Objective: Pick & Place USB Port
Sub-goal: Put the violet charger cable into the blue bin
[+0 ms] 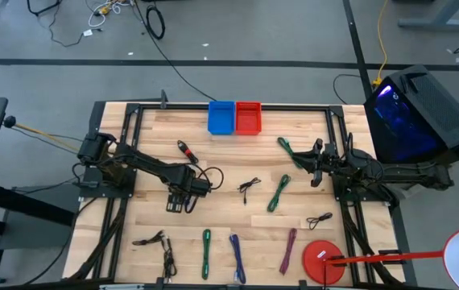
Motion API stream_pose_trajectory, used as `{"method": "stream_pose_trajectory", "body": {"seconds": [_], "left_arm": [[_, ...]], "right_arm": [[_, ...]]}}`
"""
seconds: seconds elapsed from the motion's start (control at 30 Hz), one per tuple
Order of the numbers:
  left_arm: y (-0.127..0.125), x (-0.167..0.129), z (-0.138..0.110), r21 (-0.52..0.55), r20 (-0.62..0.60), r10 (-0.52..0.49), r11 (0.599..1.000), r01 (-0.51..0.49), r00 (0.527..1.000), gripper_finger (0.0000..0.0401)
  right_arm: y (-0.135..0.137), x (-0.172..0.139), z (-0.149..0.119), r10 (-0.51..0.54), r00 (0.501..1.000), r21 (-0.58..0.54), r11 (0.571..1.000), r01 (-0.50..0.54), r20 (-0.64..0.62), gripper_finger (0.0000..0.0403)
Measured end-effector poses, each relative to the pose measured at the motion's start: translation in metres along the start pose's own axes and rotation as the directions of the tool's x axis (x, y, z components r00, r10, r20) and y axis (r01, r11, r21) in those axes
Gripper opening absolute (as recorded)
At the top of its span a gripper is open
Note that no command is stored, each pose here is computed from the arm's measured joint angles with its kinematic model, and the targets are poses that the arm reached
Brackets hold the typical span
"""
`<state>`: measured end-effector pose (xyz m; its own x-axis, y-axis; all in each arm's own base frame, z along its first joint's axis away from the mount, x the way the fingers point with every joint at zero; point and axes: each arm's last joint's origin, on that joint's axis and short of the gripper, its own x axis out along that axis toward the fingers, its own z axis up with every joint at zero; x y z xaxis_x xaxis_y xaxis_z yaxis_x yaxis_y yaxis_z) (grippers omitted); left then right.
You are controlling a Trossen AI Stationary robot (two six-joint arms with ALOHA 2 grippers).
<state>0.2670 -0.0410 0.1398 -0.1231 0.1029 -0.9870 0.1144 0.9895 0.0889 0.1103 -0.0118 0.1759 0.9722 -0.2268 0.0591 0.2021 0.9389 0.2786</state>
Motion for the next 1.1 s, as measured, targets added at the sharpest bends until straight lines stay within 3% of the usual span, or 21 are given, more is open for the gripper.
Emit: {"method": "stream_pose_trajectory", "body": {"seconds": [0.13, 0.23, 0.4, 0.67, 0.77, 0.9, 1.03, 1.1], "left_arm": [[-0.001, 0.011, 0.0, 0.006, -0.047, 0.007, 1.0, -0.007, 0.999, 0.0201], [-0.001, 0.014, 0.001, 0.01, -0.059, 0.017, 1.0, -0.017, 0.998, 0.0173], [-0.002, 0.015, 0.001, -0.01, -0.053, -0.012, 1.0, 0.011, 0.999, 0.0031], [-0.001, 0.002, 0.01, -0.101, -0.053, 0.021, 0.995, -0.027, 0.998, 0.0025], [0.002, -0.032, 0.036, -0.124, 0.105, 0.042, 0.992, -0.029, 0.994, 0.0025], [0.007, -0.091, 0.06, -0.086, 0.269, 0.142, 0.989, -0.123, 0.953, 0.0025], [0.034, -0.156, 0.06, -0.147, 0.479, 0.268, 0.963, -0.224, 0.836, 0.0025], [0.058, -0.183, 0.047, -0.235, 0.581, 0.33, 0.943, -0.235, 0.744, 0.0025]], "right_arm": [[0.0, 0.0, 0.0, 0.0, 1.0, 0.0, 1.0, 0.0, -0.001, 0.0063], [0.0, 0.0, 0.0, 0.0, 1.0, -0.001, 1.0, 0.0, 0.0, 0.0063], [0.0, 0.0, 0.0, 0.0, 1.0, -0.001, 1.0, 0.0, 0.0, 0.0063], [0.0, 0.0, 0.0, -0.002, 1.0, -0.002, 1.0, 0.002, 0.0, 0.0063], [0.0, 0.0, 0.0, -0.003, 1.0, -0.002, 1.0, 0.003, 0.0, 0.0063], [0.0, 0.0, 0.0, -0.003, 1.0, -0.002, 1.0, 0.003, 0.0, 0.0063], [0.0, 0.0, 0.0, -0.002, 1.0, -0.002, 1.0, 0.002, 0.0, 0.0063], [0.0, 0.0, 0.0, -0.002, 1.0, -0.002, 1.0, 0.002, 0.0, 0.0063]]}}
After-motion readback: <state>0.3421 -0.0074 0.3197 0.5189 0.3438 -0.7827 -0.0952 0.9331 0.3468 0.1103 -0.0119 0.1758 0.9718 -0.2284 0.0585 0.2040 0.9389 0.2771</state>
